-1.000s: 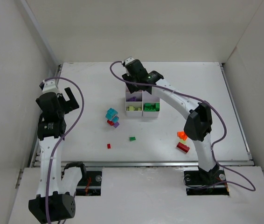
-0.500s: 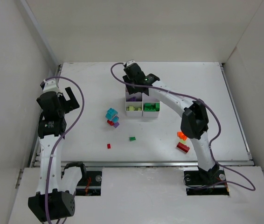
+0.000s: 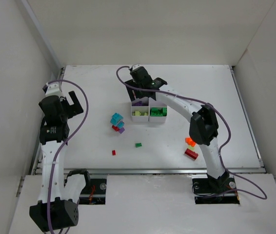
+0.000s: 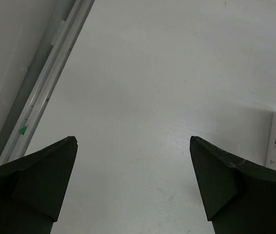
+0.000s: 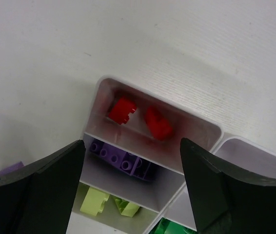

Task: Sort the legos into containers by color

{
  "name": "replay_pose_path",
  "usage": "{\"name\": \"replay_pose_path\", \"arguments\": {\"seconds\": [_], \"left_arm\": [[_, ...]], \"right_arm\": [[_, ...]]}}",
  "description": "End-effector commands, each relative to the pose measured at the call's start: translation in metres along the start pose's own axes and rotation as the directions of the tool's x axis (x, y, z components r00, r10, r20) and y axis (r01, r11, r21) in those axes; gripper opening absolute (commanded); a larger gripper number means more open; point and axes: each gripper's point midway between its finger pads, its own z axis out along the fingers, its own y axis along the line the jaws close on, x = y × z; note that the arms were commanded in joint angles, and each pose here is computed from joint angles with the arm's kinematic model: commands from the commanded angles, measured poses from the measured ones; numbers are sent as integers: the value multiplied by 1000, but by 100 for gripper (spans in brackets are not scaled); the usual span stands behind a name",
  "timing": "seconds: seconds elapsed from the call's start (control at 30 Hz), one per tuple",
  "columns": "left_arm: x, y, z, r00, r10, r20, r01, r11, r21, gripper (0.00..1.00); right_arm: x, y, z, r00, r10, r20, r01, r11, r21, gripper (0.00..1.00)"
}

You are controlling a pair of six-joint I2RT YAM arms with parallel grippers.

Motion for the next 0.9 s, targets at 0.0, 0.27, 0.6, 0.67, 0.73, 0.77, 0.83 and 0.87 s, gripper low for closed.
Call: {"name": "replay_pose_path", "arguments": {"seconds": [0.0, 0.27, 0.6, 0.67, 0.73, 0.77, 0.83, 0.87], "left_arm": [[-11, -8, -2, 998, 47, 37, -49, 997, 59, 100], [-6, -65, -40, 801, 572, 176, -585, 686, 434, 94], [46, -90, -107, 96, 701, 707, -835, -330, 440, 72], [52, -99, -106, 28, 635, 772, -822, -425, 379, 71], [64, -103, -104, -210, 468, 858, -767, -624, 152, 75], [67, -100, -104, -322, 400, 858, -723, -689, 50, 75], [74, -104, -101, -447, 238, 862, -630, -768, -115, 76], [76, -106, -98, -442, 220, 870, -624, -772, -121, 77]], "right_arm": [[-34, 5, -34, 995, 42, 91, -36, 997, -72, 84], [-54, -3, -105, 970, 78, 232, -44, 988, -151, 85], [-24, -15, -128, 970, 68, 232, -32, 988, -154, 86], [-24, -15, -129, 969, 70, 238, -33, 987, -155, 86], [-23, -16, -134, 967, 71, 244, -33, 987, -156, 86], [-17, -17, -131, 971, 67, 230, -32, 988, -153, 86], [-8, -18, -130, 975, 62, 214, -30, 988, -150, 86], [-11, -20, -134, 972, 65, 225, -33, 989, -143, 86]]}}
